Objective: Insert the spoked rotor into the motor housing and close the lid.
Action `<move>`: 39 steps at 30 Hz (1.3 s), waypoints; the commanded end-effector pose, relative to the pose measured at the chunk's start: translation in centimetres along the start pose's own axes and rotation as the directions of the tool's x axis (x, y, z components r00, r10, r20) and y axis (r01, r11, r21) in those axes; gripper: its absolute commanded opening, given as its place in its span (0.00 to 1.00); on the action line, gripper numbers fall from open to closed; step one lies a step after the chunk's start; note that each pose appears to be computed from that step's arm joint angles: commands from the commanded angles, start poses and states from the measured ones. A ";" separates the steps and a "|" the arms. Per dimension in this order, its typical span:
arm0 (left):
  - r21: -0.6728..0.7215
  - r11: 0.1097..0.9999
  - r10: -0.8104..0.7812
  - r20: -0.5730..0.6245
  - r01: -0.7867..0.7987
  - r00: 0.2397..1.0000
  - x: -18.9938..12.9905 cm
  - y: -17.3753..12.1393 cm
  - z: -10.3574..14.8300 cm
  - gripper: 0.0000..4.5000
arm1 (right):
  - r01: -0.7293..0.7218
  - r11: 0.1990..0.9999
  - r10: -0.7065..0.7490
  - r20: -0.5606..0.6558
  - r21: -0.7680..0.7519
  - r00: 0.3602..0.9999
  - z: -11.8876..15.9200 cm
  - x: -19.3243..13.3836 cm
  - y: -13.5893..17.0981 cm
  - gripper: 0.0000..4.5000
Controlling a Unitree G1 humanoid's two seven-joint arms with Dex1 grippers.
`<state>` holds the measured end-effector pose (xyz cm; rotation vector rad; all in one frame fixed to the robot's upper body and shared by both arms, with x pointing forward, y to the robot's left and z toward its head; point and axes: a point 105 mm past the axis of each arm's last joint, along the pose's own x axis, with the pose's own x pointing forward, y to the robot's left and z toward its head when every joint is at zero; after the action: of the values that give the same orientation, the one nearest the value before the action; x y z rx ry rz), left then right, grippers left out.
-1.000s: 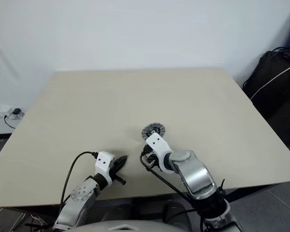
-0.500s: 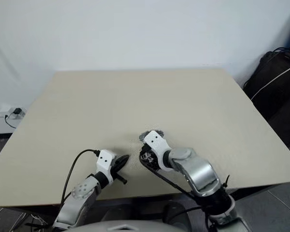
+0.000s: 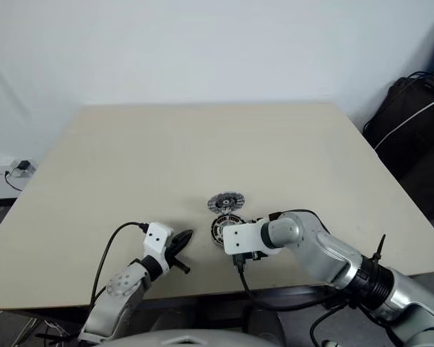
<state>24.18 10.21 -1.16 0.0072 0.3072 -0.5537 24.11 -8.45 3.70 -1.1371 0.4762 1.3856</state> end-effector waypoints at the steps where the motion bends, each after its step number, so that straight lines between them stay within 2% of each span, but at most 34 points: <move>1: 0.008 1.000 0.004 0.053 -0.005 0.999 -0.1 -0.1 1.4 0.00 | 0.005 0.997 -0.006 -0.012 -0.073 1.000 -0.1 -0.1 -0.8 0.59; 14: 0.003 1.000 0.019 0.056 -0.019 0.998 -0.3 0.1 1.3 0.00 | 0.015 0.998 -0.016 -0.024 -0.054 1.000 -0.9 0.7 -1.6 0.59; 17: 0.004 1.000 0.020 0.058 -0.021 0.998 -0.2 0.1 1.4 0.00 | 0.038 0.997 -0.040 -0.037 -0.060 0.998 -1.2 0.7 -1.9 0.46; 23: 0.004 1.000 0.020 0.058 -0.020 0.998 -0.2 0.2 1.3 0.00 | 0.045 0.998 -0.047 -0.050 -0.046 0.998 -1.5 0.5 -1.8 0.03; 27: 0.003 1.000 0.017 0.057 -0.017 0.998 -0.1 0.1 1.2 0.00 | 0.052 0.998 -0.053 -0.043 -0.032 0.998 -1.4 0.4 -1.7 0.02; 31: 0.002 1.000 0.015 0.057 -0.015 0.998 0.0 0.1 1.2 0.00 | 0.069 0.996 -0.070 0.022 0.055 0.997 -0.1 0.2 -1.7 0.02; 36: 0.000 1.000 0.014 0.056 -0.014 0.998 0.0 0.1 1.1 0.00 | 0.104 0.945 -0.136 0.084 0.309 0.987 1.7 0.2 -2.4 0.02; 39: 0.000 1.000 0.015 0.055 -0.015 0.998 0.0 0.1 1.0 0.00 | 0.092 0.824 -0.177 0.099 0.560 0.979 2.2 0.5 -2.7 0.02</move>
<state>24.02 10.53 -1.24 -0.0020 0.3044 -0.5317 24.84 -5.41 3.32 -0.6380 0.6540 1.1865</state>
